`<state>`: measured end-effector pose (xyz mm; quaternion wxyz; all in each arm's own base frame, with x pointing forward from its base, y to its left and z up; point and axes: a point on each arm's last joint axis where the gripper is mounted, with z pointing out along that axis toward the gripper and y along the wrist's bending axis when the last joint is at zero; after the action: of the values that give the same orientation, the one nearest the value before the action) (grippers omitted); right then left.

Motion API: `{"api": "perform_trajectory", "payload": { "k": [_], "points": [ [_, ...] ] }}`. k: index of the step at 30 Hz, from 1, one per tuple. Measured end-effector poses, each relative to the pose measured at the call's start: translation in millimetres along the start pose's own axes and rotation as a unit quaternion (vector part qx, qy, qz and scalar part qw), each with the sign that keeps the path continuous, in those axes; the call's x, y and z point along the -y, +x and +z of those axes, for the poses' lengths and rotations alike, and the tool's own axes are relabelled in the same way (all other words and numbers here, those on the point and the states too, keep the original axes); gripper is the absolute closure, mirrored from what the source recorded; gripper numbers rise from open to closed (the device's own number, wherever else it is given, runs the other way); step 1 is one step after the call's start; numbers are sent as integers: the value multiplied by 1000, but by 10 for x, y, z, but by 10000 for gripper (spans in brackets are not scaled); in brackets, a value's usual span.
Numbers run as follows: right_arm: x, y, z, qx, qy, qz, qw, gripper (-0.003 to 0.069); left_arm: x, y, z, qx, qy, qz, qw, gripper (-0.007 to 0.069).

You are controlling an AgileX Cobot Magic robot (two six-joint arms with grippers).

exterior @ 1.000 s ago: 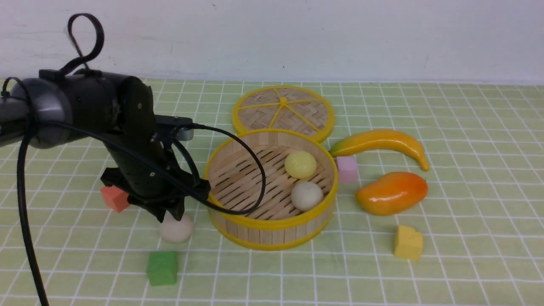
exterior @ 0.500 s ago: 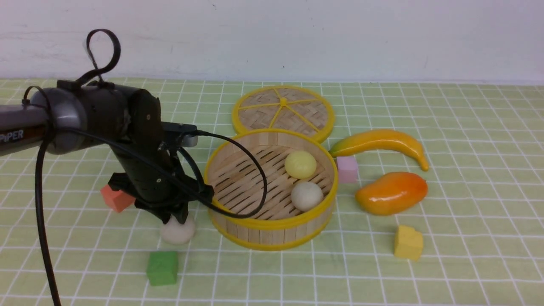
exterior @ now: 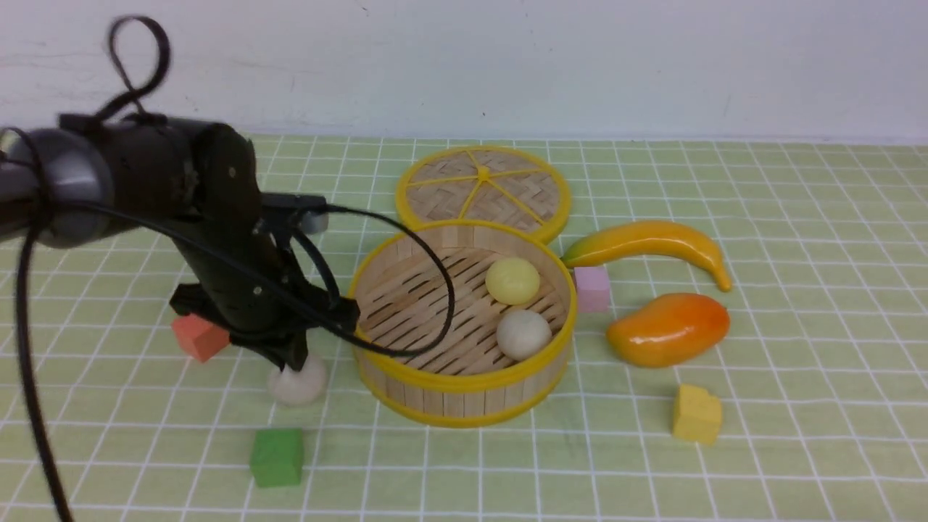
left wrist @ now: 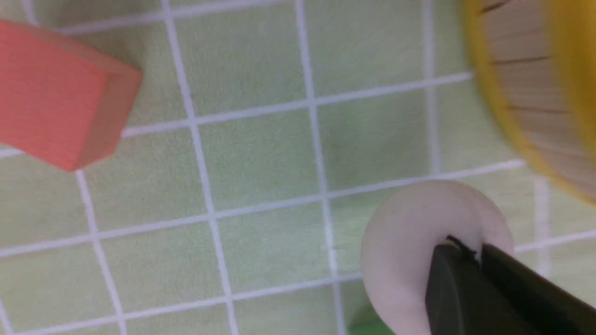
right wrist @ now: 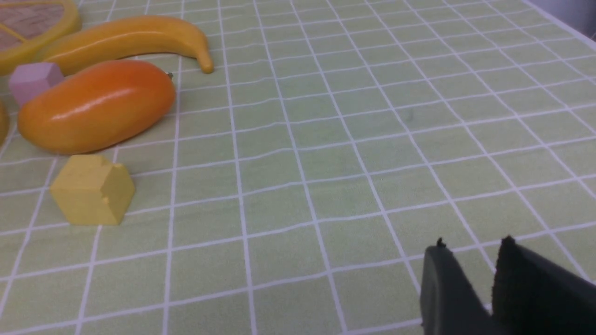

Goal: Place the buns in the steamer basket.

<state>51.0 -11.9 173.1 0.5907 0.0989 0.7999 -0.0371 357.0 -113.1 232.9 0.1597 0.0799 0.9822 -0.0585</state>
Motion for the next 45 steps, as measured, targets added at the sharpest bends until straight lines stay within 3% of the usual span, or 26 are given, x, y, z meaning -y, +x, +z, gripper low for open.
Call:
{"api": "perform_trajectory", "payload": {
  "k": [6, 11, 21, 30, 32, 35, 45],
  "points": [
    [0, 0, 0, 0, 0, 0, 1000, 477, 173, -175, -542, 109, 76, -29, 991, 638],
    [0, 0, 0, 0, 0, 0, 1000, 468, 446, -314, -431, 173, 130, -24, 976, 638],
    [0, 0, 0, 0, 0, 0, 1000, 457, 483, -386, 250, 149, 120, -51, 980, 613],
    [0, 0, 0, 0, 0, 0, 1000, 456, 488, -346, 254, 126, 121, -51, 983, 412],
    [0, 0, 0, 0, 0, 0, 1000, 456, 491, -311, 198, 111, 121, -44, 985, 347],
    [0, 0, 0, 0, 0, 0, 1000, 456, 487, -262, 79, 94, 117, -29, 988, 309],
    [0, 0, 0, 0, 0, 0, 1000, 456, 486, -15, -815, 133, 143, -12, 981, 330]
  ]
}}
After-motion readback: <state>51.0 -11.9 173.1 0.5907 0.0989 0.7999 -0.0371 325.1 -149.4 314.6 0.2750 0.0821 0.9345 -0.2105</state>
